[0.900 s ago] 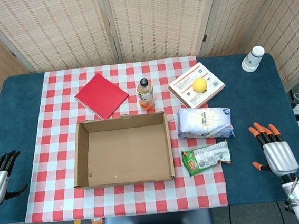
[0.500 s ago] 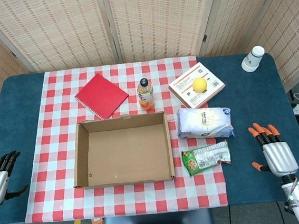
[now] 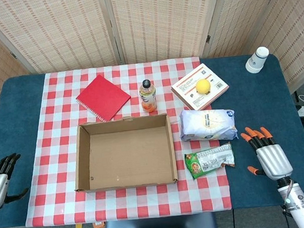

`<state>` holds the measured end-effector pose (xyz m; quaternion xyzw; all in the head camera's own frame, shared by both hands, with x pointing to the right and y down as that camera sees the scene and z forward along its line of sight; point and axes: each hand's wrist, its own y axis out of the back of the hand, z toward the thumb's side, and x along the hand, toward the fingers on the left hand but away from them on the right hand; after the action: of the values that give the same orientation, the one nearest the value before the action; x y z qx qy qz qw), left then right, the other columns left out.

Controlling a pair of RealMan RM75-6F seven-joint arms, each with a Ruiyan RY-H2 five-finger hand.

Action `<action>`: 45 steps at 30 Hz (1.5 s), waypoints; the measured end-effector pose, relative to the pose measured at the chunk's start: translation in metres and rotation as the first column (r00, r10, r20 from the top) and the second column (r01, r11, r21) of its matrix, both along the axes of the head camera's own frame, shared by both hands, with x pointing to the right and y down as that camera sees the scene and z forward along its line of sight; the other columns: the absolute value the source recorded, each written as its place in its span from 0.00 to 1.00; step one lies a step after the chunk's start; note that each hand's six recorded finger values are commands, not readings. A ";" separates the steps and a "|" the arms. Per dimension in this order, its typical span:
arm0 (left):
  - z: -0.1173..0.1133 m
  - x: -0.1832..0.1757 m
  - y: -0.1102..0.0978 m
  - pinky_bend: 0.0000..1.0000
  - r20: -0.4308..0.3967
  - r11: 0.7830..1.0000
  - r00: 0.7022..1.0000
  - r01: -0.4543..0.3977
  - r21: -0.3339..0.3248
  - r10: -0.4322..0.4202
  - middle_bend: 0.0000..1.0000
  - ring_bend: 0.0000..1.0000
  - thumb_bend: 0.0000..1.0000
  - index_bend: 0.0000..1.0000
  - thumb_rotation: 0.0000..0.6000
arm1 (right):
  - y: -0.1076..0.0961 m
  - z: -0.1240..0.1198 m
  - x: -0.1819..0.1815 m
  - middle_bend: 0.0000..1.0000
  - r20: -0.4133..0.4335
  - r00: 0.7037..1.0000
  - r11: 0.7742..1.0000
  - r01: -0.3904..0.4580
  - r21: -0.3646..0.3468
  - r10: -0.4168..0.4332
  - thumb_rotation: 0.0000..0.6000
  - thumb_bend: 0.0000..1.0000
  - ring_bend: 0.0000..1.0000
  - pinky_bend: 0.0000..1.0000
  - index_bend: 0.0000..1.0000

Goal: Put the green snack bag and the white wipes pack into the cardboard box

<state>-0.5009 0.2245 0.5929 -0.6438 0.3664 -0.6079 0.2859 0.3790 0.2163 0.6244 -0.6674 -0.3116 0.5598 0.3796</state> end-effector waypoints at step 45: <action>0.000 -0.003 -0.001 0.10 -0.016 1.000 1.000 0.007 -0.005 -0.007 0.02 0.00 0.20 0.06 1.00 | 0.004 0.064 -0.077 0.15 0.091 0.989 0.977 0.130 -0.170 -0.116 1.00 0.07 0.07 0.19 0.25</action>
<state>-0.5038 0.2233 0.5930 -0.6480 0.3694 -0.6047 0.2791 0.3024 0.2199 0.6881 -0.7383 -0.2341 0.5331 0.3404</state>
